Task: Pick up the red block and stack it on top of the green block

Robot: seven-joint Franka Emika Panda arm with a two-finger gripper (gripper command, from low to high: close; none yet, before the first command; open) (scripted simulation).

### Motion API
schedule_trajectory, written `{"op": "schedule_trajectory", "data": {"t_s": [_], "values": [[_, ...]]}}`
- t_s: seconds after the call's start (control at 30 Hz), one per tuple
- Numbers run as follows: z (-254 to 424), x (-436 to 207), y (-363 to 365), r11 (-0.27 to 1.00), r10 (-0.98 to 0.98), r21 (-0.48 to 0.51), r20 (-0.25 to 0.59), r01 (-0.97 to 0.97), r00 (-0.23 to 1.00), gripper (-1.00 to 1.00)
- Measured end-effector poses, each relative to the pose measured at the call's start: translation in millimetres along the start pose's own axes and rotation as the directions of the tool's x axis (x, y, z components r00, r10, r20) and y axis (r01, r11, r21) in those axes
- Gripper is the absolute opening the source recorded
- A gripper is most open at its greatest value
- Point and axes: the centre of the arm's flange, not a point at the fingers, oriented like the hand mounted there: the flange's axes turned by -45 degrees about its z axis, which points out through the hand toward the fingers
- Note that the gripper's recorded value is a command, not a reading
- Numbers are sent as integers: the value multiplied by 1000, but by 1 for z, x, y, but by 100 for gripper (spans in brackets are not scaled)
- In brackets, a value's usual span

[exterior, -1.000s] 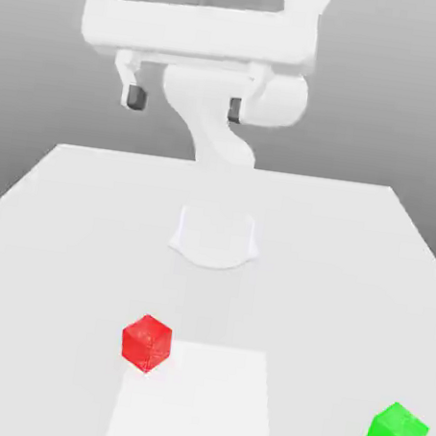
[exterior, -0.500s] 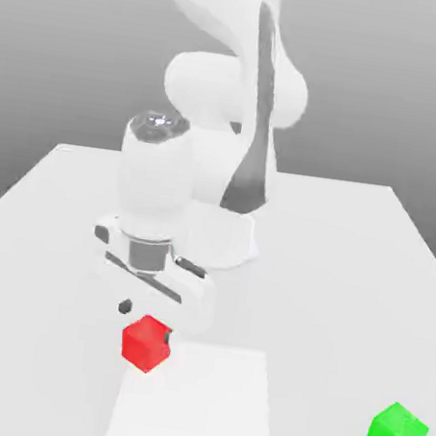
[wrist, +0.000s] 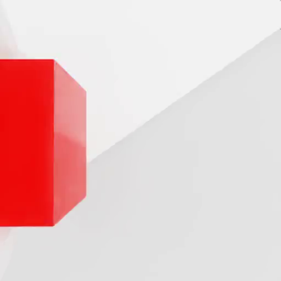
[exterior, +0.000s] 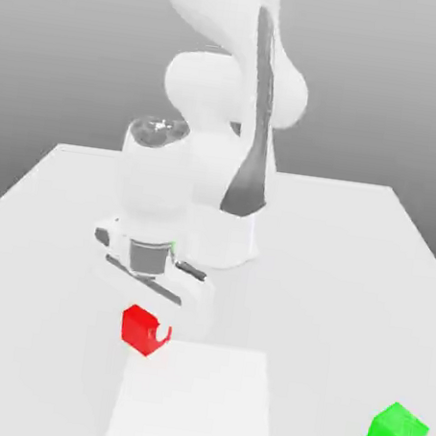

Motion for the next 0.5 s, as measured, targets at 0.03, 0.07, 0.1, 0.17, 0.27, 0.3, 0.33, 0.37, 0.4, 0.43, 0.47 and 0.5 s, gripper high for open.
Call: {"op": "schedule_trajectory", "data": {"t_s": [0.03, 0.07, 0.1, 0.17, 0.27, 0.3, 0.33, 0.37, 0.4, 0.43, 0.47, 0.5], "values": [[-5, 0, -15, 999, -49, -1, 0, 49, 999, -100], [-9, -1, -36, 993, -119, -3, 0, 119, 993, -100], [-12, -2, -58, 982, -187, -6, 1, 187, 982, -100], [-17, -6, -103, 946, -325, -9, 1, 325, 946, -100], [-25, -26, -178, 849, -529, -11, 3, 529, 849, -100], [-27, -35, -201, 810, -586, -10, 4, 586, 810, -100], [-30, -45, -223, 769, -639, -9, 4, 639, 769, -100], [-33, -55, -244, 725, -688, -8, 4, 688, 725, -100], [-35, -67, -266, 678, -735, -6, 4, 735, 678, -100], [-38, -81, -286, 629, -777, -4, 3, 777, 629, -100], [-41, -96, -306, 578, -816, -2, 2, 816, 578, -100], [-38, -108, -320, 540, -841, 0, 1, 841, 540, -100]]}}
